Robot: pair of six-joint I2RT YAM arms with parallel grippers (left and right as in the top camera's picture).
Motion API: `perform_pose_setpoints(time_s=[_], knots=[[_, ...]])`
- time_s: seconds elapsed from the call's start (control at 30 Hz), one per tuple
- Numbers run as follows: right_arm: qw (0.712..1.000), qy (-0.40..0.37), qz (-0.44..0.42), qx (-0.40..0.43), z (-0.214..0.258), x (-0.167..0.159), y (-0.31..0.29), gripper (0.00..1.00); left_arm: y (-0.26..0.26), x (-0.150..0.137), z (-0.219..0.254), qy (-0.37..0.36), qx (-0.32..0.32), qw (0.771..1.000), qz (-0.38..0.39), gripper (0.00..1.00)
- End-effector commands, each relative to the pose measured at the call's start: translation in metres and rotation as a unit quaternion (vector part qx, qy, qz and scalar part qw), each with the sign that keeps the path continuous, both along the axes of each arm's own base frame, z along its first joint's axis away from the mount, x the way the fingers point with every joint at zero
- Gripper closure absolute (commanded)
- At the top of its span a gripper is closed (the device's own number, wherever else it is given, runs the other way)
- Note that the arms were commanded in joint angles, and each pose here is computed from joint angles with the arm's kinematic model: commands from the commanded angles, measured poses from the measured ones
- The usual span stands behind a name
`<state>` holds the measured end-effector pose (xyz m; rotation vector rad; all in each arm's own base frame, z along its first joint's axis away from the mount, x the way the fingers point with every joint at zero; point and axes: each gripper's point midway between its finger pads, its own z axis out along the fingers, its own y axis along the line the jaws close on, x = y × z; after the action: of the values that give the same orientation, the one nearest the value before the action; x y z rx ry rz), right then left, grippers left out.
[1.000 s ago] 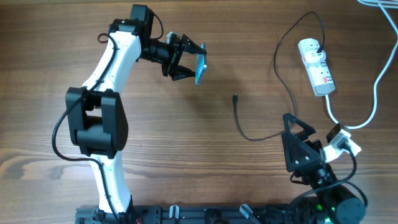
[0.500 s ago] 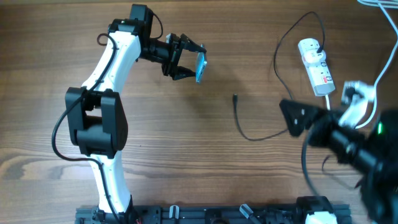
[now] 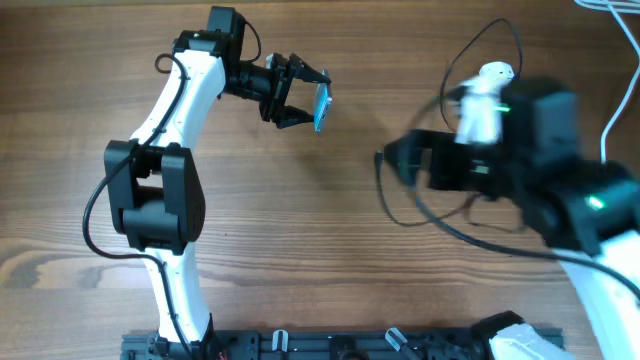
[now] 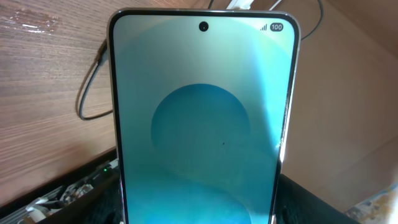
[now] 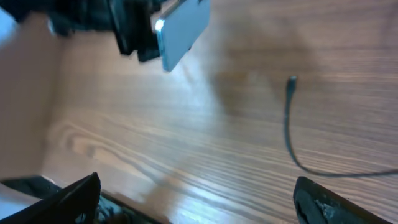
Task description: Plug charger to phone and switch on socket
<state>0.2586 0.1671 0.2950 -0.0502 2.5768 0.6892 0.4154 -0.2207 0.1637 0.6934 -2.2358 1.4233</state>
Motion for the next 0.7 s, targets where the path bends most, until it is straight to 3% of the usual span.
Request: perform_pose_setpoints(time_s=[0.0, 0.27, 0.47, 0.67], knots=[[0.994, -0.018, -0.059, -0.093, 0.000, 0.025, 0.010, 0.01, 0.000, -0.003, 0.024, -0.014, -0.025, 1.000, 0.000, 0.28], [0.985, 0.002, -0.068, -0.157, -0.037, 0.060, 0.072, 0.00, 0.000, -0.003, 0.023, -0.014, -0.025, 1.000, 0.000, 0.28], [0.983, -0.026, -0.121, -0.137, -0.051, 0.091, 0.099, 0.01, -0.002, -0.004, 0.023, -0.014, -0.024, 1.000, -0.003, 0.28], [0.976, -0.078, -0.161, -0.125, -0.036, 0.100, 0.109, 0.00, -0.007, -0.006, 0.021, -0.007, -0.015, 1.000, -0.005, 0.28]])
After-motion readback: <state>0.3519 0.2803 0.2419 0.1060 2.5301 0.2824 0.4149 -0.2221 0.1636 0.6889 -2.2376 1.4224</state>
